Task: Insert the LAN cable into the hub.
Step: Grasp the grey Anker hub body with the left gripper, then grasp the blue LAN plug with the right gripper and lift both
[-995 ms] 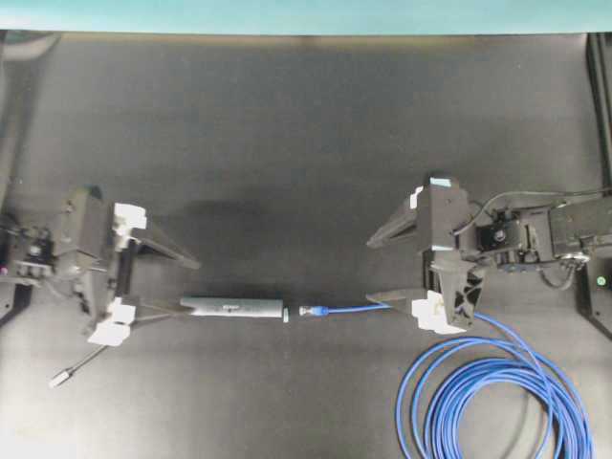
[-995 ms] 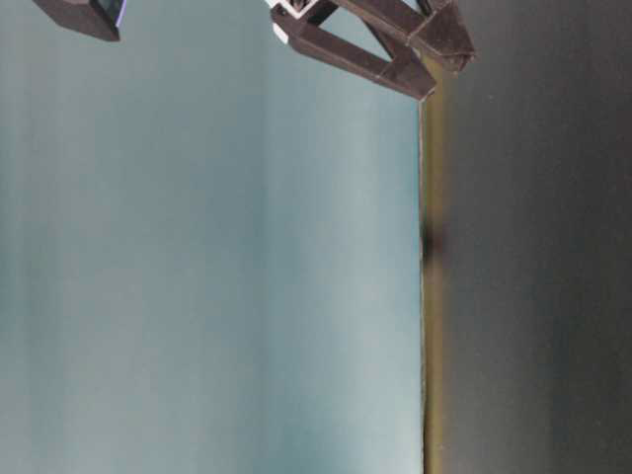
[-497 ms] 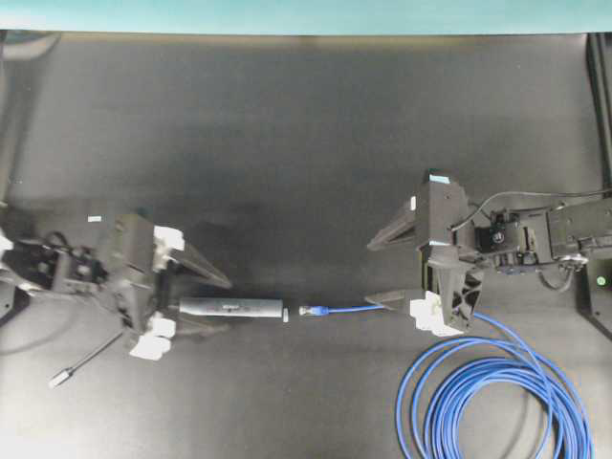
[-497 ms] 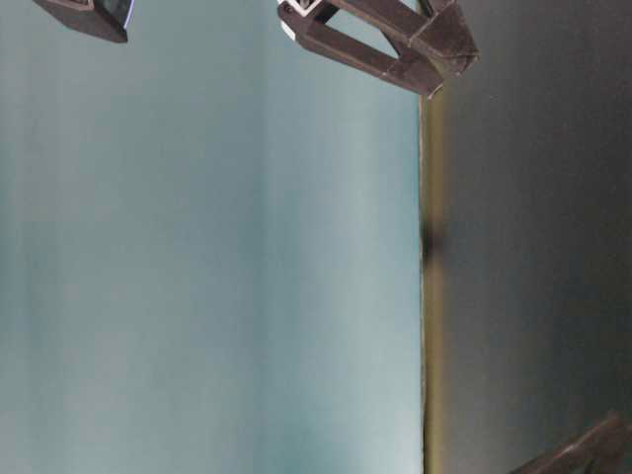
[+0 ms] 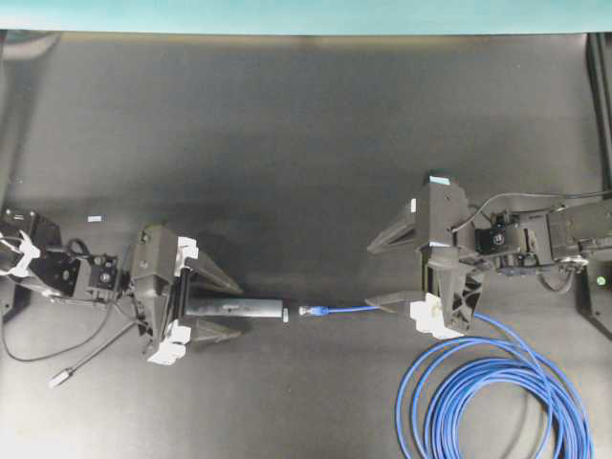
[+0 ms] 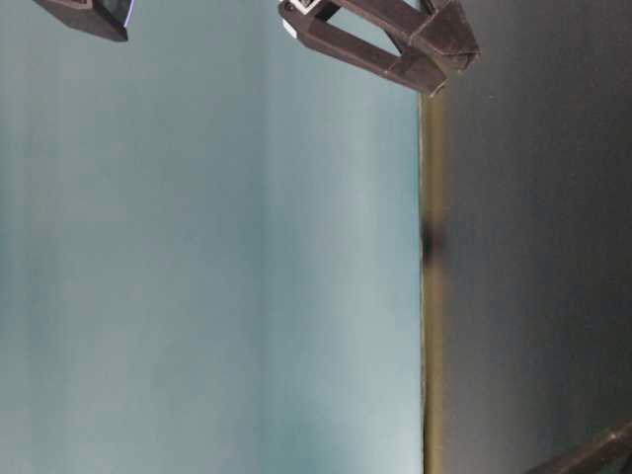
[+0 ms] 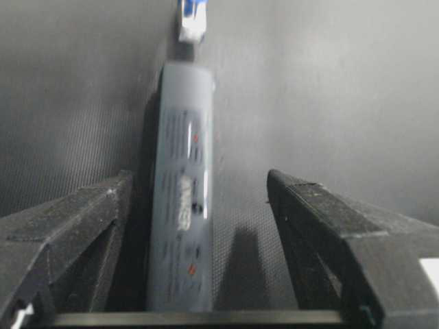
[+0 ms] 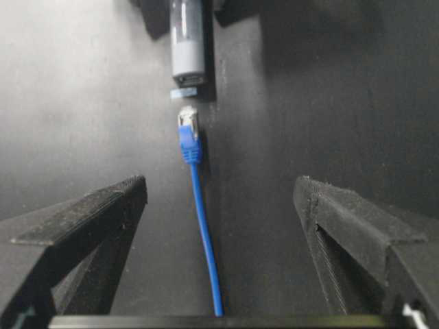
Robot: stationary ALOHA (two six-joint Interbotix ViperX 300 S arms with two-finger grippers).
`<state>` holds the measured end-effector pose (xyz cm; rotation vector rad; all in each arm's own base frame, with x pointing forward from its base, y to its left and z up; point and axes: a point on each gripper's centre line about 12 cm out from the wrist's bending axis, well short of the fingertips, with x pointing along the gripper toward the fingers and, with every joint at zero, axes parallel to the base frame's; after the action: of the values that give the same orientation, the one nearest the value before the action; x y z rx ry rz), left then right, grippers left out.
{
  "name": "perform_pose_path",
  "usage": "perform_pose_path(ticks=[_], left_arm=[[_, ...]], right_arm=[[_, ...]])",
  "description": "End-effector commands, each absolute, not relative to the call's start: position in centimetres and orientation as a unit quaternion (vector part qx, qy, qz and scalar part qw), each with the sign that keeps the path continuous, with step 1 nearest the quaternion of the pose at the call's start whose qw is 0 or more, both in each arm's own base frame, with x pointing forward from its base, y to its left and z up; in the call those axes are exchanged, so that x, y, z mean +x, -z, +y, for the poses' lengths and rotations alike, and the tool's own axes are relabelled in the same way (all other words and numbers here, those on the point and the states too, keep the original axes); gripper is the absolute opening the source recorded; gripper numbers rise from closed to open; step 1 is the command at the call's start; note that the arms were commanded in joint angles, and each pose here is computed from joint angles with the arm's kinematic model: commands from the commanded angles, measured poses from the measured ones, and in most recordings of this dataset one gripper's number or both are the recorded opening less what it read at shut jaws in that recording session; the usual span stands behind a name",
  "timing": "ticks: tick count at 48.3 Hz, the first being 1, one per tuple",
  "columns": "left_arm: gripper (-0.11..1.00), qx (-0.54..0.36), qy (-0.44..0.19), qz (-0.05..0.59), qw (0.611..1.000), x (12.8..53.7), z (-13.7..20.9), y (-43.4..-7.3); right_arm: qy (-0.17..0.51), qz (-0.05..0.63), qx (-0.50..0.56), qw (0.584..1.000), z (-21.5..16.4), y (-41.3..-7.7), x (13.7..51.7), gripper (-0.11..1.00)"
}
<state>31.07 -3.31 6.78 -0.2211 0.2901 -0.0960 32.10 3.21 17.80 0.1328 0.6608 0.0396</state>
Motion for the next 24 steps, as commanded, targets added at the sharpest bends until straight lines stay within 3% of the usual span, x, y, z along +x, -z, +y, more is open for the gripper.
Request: perform_pose_path(ticks=[1, 12, 19, 24], left_arm=[[0.74, -0.110, 0.047, 0.151, 0.981, 31.1, -3.2, -6.4], [0.60, -0.103, 0.046, 0.167, 0.979, 31.1, -3.3, -5.8], [0.29, -0.090, 0.052, 0.168, 0.980, 31.0, -3.5, -5.9], [0.28, -0.080, 0.053, 0.149, 0.984, 31.3, -3.4, -7.0]], right_arm=[[-0.028, 0.319, 0.069, 0.945, 3.9, -18.1, 32.2, 0.84], [-0.031, 0.320, 0.070, 0.945, 4.2, -18.1, 32.1, 0.84], [-0.032, 0.321, 0.069, 0.944, 4.3, -18.0, 32.1, 0.84], [-0.034, 0.322, 0.069, 0.944, 4.4, -17.7, 32.0, 0.84]])
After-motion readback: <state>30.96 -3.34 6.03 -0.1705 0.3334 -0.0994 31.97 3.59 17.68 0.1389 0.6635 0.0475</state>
